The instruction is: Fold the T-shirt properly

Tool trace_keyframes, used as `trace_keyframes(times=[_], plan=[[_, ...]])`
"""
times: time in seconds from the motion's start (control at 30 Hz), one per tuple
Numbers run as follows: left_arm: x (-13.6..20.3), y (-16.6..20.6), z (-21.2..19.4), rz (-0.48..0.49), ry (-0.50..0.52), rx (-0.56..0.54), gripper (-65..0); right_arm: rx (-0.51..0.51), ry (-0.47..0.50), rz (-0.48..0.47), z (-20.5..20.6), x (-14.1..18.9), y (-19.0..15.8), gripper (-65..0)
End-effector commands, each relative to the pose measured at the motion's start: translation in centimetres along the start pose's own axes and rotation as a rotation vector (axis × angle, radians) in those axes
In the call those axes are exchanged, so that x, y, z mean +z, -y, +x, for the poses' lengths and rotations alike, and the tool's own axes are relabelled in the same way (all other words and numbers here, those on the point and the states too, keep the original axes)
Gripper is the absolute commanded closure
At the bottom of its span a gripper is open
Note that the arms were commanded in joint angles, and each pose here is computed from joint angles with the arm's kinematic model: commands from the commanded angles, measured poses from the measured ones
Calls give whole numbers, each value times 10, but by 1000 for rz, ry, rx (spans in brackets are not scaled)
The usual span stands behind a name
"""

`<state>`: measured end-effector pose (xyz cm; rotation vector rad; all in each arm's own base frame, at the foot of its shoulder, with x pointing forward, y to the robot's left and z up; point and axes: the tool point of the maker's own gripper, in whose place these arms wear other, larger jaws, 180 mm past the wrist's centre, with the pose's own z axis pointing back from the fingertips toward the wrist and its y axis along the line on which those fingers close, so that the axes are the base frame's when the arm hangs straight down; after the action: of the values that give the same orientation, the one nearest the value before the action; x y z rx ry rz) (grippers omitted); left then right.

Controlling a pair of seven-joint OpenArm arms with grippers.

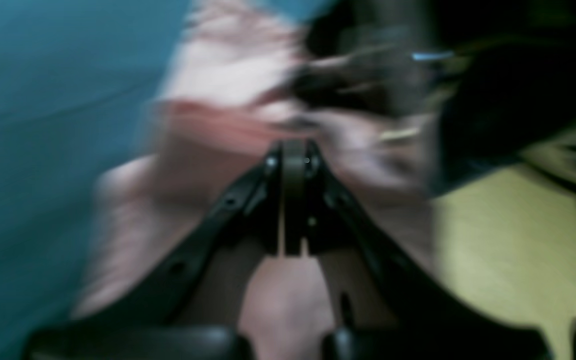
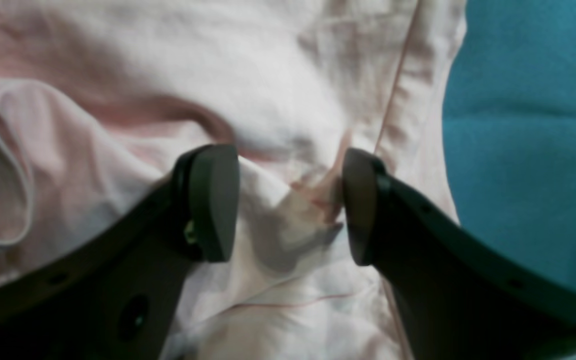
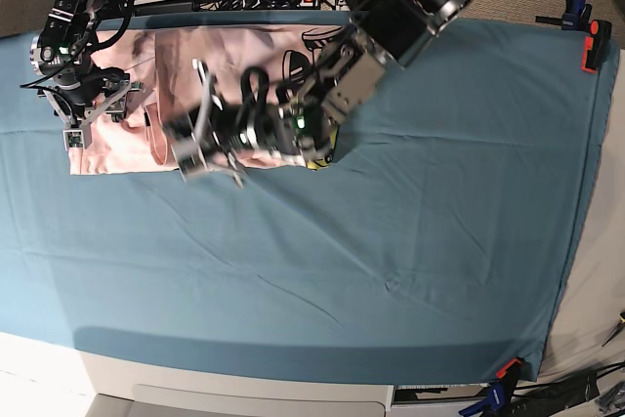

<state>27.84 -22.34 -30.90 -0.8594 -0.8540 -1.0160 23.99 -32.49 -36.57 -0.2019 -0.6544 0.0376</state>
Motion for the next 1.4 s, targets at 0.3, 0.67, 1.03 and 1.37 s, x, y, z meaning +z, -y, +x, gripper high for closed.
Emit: trace_keyframes(times=[0.3,0.67,1.03,1.37], plan=[[39,-74,-8,186,-139,116,0,-48,194,-82,56,33,36,-285],[82,-67,-76,30,-362,139,-246,-227,263,-372,50,98,177,-412],[90,-73,-53,90,-324,63,-393,-650,125,183,20,33,171,-412],[96,-76,-38,132,-298,25,-392,-834,185,473,12,15,139,-411]])
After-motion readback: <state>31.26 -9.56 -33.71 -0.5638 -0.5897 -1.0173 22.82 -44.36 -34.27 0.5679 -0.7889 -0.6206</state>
